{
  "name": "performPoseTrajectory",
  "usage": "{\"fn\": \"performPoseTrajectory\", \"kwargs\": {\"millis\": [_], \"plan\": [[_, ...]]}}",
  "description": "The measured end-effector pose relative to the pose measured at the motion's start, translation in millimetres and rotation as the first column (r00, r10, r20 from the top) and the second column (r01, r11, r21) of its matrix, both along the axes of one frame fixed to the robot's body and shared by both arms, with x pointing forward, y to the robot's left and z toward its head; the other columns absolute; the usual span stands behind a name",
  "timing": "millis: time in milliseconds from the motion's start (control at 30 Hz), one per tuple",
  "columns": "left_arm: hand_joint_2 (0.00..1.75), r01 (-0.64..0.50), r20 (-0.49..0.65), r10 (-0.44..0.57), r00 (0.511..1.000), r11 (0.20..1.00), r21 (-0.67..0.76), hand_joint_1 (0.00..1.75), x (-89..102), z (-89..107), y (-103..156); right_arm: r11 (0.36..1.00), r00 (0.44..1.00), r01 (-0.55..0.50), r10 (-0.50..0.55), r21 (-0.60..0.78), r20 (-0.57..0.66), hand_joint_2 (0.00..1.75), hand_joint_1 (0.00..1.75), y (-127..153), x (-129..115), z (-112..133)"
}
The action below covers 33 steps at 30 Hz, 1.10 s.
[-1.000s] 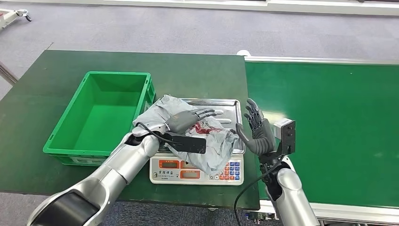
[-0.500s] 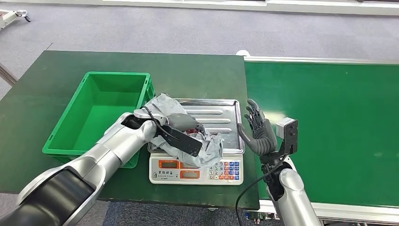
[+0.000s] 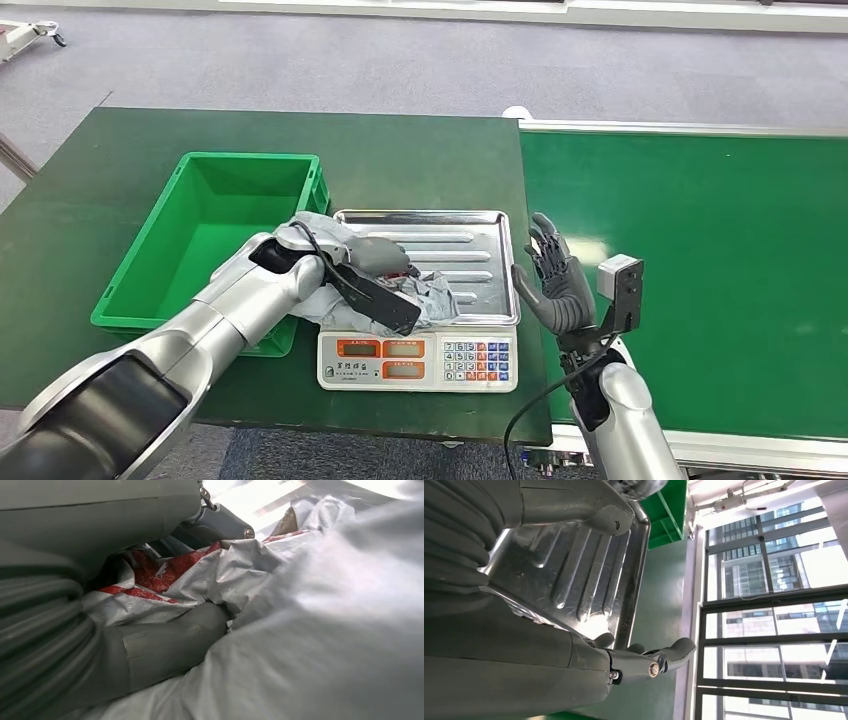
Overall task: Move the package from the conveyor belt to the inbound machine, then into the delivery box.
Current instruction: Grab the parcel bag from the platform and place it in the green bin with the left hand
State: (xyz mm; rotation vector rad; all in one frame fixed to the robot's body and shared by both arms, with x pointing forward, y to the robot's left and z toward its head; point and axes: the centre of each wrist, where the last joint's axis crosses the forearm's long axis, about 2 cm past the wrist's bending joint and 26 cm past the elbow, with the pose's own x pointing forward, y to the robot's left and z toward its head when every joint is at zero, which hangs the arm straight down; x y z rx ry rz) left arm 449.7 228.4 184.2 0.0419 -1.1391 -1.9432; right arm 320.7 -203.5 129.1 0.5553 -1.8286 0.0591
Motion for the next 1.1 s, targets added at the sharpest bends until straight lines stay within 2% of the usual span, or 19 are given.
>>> {"fn": "performPoseTrajectory", "kwargs": {"millis": [67,233,433,600,833,1100], "plan": [[1.75,-0.010,0.078,0.009,0.997,1.000,0.012,1.75,4.6,12.9,3.8,1.000,1.000,0.001,-0.001,0.004,0.002,1.75,0.00,-1.1,-4.1,-3.6],[1.75,-0.005,0.208,0.002,0.978,1.000,0.015,1.75,16.6,64.1,6.5,1.000,1.000,0.008,-0.008,0.013,-0.002,1.75,0.00,-5.5,-9.8,-10.2],[1.75,0.016,0.323,-0.022,0.946,1.000,0.022,1.75,16.1,89.3,4.3,1.000,1.000,0.013,-0.013,0.012,-0.002,1.75,0.00,-7.7,-12.5,-12.0],[1.75,-0.006,0.441,-0.005,0.898,1.000,0.023,1.75,15.7,123.9,11.5,1.000,1.000,0.019,-0.019,0.025,0.001,1.75,0.00,-11.9,-18.6,-14.4],[1.75,-0.028,0.489,0.020,0.872,1.000,0.010,1.75,16.8,129.5,35.6,0.999,0.999,0.037,-0.037,0.033,0.004,1.75,0.00,-17.1,-25.0,-15.3],[1.75,-0.036,0.491,0.025,0.871,0.999,0.013,1.75,17.0,129.4,40.5,0.999,0.999,0.037,-0.038,0.035,0.008,1.75,0.00,-17.3,-26.2,-14.5]]}}
